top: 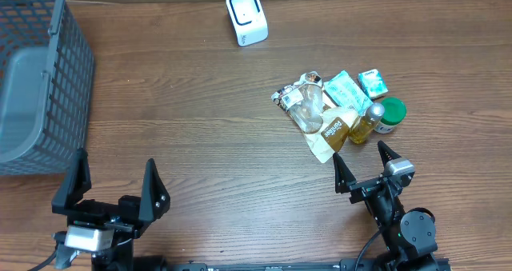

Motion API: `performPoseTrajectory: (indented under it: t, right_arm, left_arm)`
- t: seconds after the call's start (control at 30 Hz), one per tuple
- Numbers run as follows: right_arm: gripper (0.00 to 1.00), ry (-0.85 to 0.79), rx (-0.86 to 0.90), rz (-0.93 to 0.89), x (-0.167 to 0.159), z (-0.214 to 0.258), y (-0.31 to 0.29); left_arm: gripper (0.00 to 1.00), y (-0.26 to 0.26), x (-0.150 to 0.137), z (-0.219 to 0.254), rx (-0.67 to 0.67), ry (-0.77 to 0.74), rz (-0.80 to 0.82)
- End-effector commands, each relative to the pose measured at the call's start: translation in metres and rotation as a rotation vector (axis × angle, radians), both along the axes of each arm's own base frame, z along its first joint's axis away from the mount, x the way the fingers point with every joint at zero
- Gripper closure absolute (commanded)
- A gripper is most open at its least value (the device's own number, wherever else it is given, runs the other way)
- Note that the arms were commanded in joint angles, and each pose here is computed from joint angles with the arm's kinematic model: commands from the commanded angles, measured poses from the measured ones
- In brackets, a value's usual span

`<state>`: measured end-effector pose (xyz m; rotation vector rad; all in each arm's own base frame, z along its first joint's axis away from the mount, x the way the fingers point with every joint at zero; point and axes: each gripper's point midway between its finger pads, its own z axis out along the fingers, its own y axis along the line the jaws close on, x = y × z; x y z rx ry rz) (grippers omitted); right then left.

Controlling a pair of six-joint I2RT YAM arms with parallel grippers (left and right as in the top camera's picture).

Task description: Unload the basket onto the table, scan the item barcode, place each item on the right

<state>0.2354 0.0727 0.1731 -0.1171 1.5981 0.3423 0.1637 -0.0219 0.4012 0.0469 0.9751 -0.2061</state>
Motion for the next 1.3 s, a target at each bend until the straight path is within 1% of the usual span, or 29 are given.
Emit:
performPoseTrajectory:
  t: [0.0, 0.13, 0.2, 0.43, 0.63, 0.67, 0.77, 0.8, 0.97, 1.1, 1.27]
  right_arm:
    - [0.0, -0.002, -0.006, -0.005, 0.001, -0.003, -0.001]
    - [0.0, -0.002, -0.006, -0.005, 0.001, -0.003, -0.001]
    - [0.0, -0.002, -0.007, -0.005, 0.001, -0.003, -0.001]
    - [0.0, -0.002, -0.006, -0.005, 0.001, -0.003, -0.001]
    - [0.0, -0.002, -0.006, -0.005, 0.001, -0.003, -0.001]
    - [0.0, -0.002, -0.006, -0.005, 0.001, -0.003, -0.001]
    - [0.0, -0.002, -0.006, -0.005, 0.001, -0.003, -0.001]
    - [0.0, -0.002, -0.006, -0.005, 0.001, -0.003, -0.001]
    - [0.0, -0.002, -0.006, -0.005, 0.001, -0.003, -0.001]
    - [0.0, -0.002, -0.007, -0.005, 0.001, -0.003, -0.001]
    - [0.0, -0.002, -0.006, -0.005, 0.001, -0.003, -0.001]
  left_arm:
    - [0.0, 0.001, 0.003, -0.011, 0.01, -0.074, 0.017]
    - [0.0, 0.003, 0.006, -0.027, 0.007, -0.144, 0.023]
    - [0.01, 0.006, 0.008, -0.034, -0.005, -0.154, 0.038]
    - [0.0, 0.02, 0.026, -0.066, -0.053, -0.089, 0.102]
    - [0.0, 0.033, 0.048, -0.1, -0.087, 0.062, 0.165]
    - [0.0, 0.038, 0.056, -0.116, -0.097, 0.134, 0.192]
    - [0.0, 0.042, 0.068, -0.145, -0.1, 0.261, 0.219]
    - [0.0, 0.043, 0.073, -0.162, -0.094, 0.334, 0.223]
    - [0.0, 0.047, 0.081, -0.214, -0.084, 0.549, 0.258]
    - [0.0, 0.047, 0.081, -0.242, -0.073, 0.663, 0.263]
    - [0.0, 0.046, 0.081, -0.243, -0.053, 0.665, 0.262]
